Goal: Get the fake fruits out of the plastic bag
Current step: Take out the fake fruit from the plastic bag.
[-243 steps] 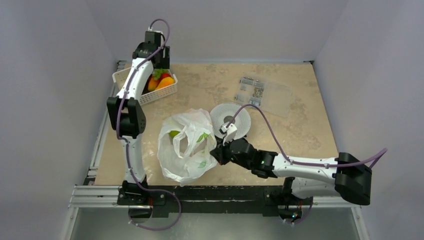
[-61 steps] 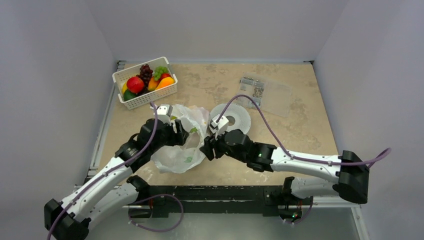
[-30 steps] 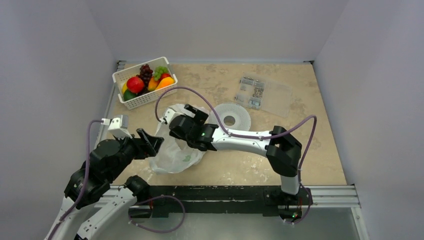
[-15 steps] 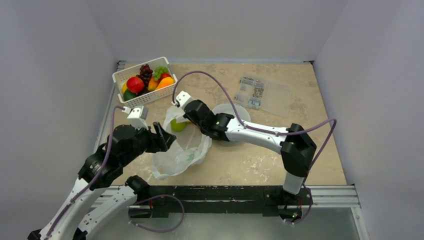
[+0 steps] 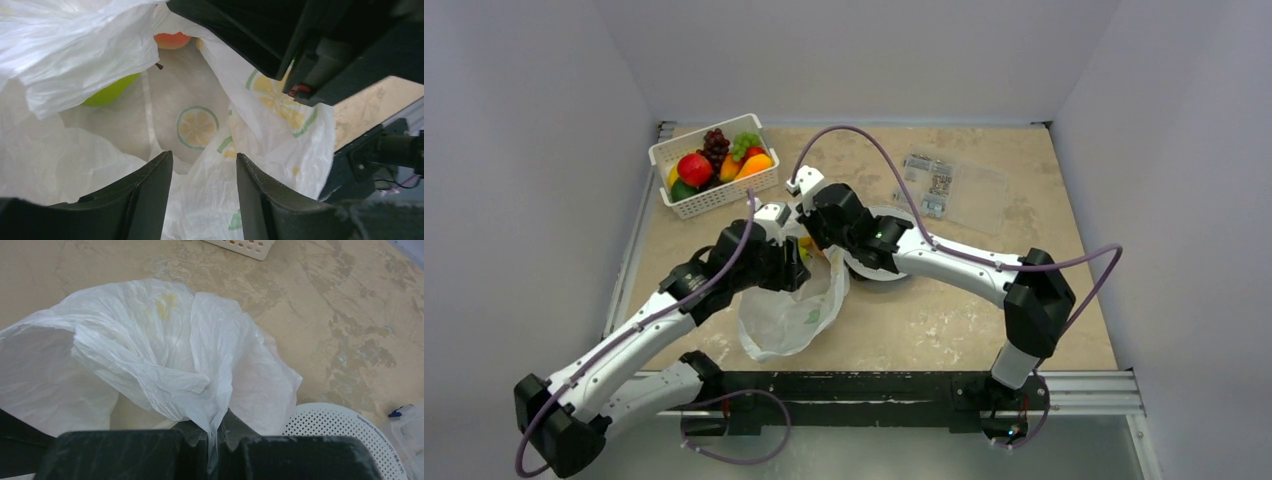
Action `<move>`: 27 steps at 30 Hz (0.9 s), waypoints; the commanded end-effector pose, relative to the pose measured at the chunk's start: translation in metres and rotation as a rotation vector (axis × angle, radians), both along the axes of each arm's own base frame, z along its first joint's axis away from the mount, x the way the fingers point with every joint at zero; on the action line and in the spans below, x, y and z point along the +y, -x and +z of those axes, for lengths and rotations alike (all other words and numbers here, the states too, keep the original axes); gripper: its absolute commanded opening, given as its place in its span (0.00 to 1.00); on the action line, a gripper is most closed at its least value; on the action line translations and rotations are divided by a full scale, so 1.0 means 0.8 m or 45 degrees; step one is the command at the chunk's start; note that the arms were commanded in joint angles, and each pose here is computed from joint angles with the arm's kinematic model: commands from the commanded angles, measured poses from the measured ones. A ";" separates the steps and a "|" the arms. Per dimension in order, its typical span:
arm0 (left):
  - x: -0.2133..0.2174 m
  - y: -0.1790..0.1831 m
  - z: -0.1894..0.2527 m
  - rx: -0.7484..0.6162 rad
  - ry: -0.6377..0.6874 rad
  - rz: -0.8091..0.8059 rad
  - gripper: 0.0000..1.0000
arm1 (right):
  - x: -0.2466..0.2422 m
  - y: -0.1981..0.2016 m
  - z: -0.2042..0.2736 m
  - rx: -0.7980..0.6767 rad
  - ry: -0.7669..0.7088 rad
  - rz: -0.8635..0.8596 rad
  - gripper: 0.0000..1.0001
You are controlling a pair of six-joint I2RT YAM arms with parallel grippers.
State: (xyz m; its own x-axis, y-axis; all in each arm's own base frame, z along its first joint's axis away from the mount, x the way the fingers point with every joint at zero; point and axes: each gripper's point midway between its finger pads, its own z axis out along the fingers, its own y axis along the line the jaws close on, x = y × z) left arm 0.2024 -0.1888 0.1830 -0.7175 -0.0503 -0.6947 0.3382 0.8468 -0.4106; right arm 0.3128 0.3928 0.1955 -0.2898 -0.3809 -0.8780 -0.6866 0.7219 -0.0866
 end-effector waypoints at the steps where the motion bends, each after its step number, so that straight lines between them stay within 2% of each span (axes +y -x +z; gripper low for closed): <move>1: -0.006 -0.037 0.002 -0.122 -0.145 0.082 0.51 | 0.005 0.006 0.033 0.058 -0.185 -0.006 0.00; 5: 0.011 -0.046 -0.027 0.072 -0.141 0.451 0.54 | -0.001 0.011 0.033 0.104 -0.222 -0.053 0.00; 9: 0.009 -0.054 -0.054 0.156 0.011 0.679 0.62 | -0.002 0.019 0.033 0.127 -0.271 -0.046 0.00; 11: 0.004 -0.059 -0.061 0.199 0.087 0.766 0.70 | -0.004 0.022 0.033 0.128 -0.281 -0.041 0.00; 18: -0.001 -0.080 -0.080 0.273 0.314 1.008 0.71 | -0.012 0.028 0.040 0.111 -0.313 -0.041 0.00; 23: 0.019 -0.089 -0.097 0.245 0.385 1.198 0.72 | -0.012 0.034 0.041 0.120 -0.336 -0.022 0.00; 27: 0.024 -0.100 -0.098 0.149 0.305 1.158 0.74 | -0.015 0.034 0.033 0.119 -0.318 -0.019 0.00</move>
